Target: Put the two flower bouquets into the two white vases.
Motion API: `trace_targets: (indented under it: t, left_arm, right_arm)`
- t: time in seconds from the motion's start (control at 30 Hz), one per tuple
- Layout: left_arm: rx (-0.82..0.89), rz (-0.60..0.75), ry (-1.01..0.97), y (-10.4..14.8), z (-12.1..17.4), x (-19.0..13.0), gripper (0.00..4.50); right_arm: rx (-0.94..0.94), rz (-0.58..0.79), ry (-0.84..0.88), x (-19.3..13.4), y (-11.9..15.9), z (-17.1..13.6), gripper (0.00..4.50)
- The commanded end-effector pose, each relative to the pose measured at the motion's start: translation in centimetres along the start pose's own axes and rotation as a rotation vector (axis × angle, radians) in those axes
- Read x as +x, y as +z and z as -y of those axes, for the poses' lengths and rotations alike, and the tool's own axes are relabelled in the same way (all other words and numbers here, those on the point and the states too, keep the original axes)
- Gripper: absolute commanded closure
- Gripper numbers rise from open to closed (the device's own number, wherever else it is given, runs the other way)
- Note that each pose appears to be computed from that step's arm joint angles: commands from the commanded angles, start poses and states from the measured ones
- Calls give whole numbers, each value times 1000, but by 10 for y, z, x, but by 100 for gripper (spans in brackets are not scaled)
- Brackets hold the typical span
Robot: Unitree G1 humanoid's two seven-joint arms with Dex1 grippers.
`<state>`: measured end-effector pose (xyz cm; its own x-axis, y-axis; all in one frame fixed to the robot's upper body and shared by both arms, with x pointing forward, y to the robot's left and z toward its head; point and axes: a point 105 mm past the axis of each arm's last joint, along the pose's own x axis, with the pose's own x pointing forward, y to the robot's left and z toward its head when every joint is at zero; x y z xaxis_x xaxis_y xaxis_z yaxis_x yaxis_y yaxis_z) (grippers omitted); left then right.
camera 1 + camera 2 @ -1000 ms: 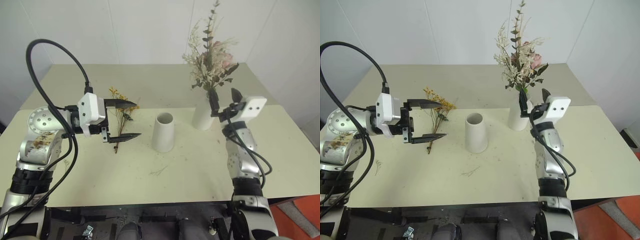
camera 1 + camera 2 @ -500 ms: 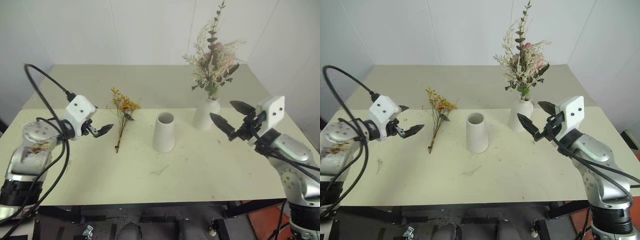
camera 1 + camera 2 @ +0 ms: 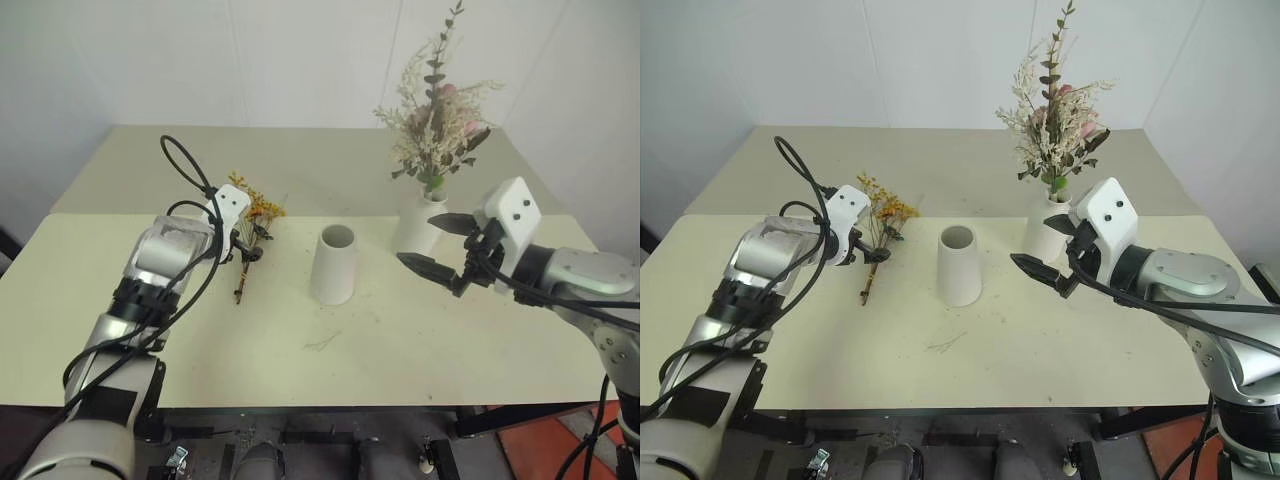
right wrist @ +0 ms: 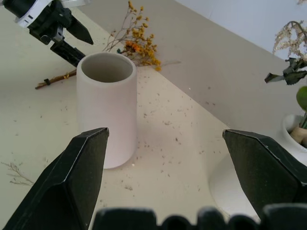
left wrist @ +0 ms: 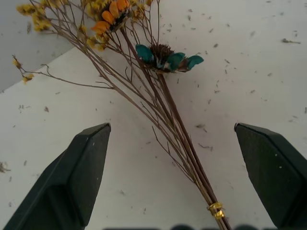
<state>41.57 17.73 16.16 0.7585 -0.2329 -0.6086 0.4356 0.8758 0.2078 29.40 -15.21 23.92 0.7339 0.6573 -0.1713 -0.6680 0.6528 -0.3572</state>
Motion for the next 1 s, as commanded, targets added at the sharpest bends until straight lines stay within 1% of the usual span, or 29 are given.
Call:
trace_targets:
  t: [0.03, 0.2, 0.23, 0.27, 0.37, 0.5, 0.53, 0.63, 0.67, 0.73, 0.77, 0.8, 0.93, 1.0]
  left_arm:
    - [-16, -30, 10, 1, -2, 7, 0]
    - [-54, -81, -4, -3, 2, 20, 0]
    - [-58, -87, -8, -3, 2, 22, 40]
    - [-61, -90, -9, -4, 2, 23, 62]
    - [-65, -87, -6, -2, 2, 26, 153]
    - [-61, -73, -2, 2, 2, 28, 285]
    - [-53, -71, 3, 3, 2, 28, 325]
    - [-36, -62, 15, 5, 1, 29, 421]
    - [-33, -60, 17, 5, 1, 29, 446]
    - [-25, 23, 86, 15, -8, 27, 446]
    - [-31, 97, 124, 25, -13, 25, 446]
    - [-62, 213, 167, 39, -20, 20, 446]
    - [-286, 565, 307, 87, -54, -16, 446]
    - [-435, 711, 317, 105, -66, -36, 446]
  right_arm:
    - [-67, 39, -32, -9, 17, 1, 2]
    - [-94, 53, -40, -14, 23, 0, 2]
    - [-97, 54, -43, -14, 24, 0, 0]
    - [-99, 54, -47, -15, 24, 0, 0]
    - [-100, 50, -59, -16, 22, 0, 0]
    - [-101, 47, -66, -15, 21, 1, 0]
    - [-100, 46, -68, -15, 20, 1, 0]
    - [-101, 41, -72, -14, 18, 1, 0]
    - [-102, 40, -72, -13, 18, 1, 0]
    - [-102, 41, -73, -13, 18, 1, 0]
    - [-104, 43, -75, -13, 18, 1, 0]
    - [-104, 45, -79, -13, 18, 1, 0]
    - [-111, 57, -101, -15, 18, 3, 0]
    - [-116, 67, -102, -17, 17, 3, 0]
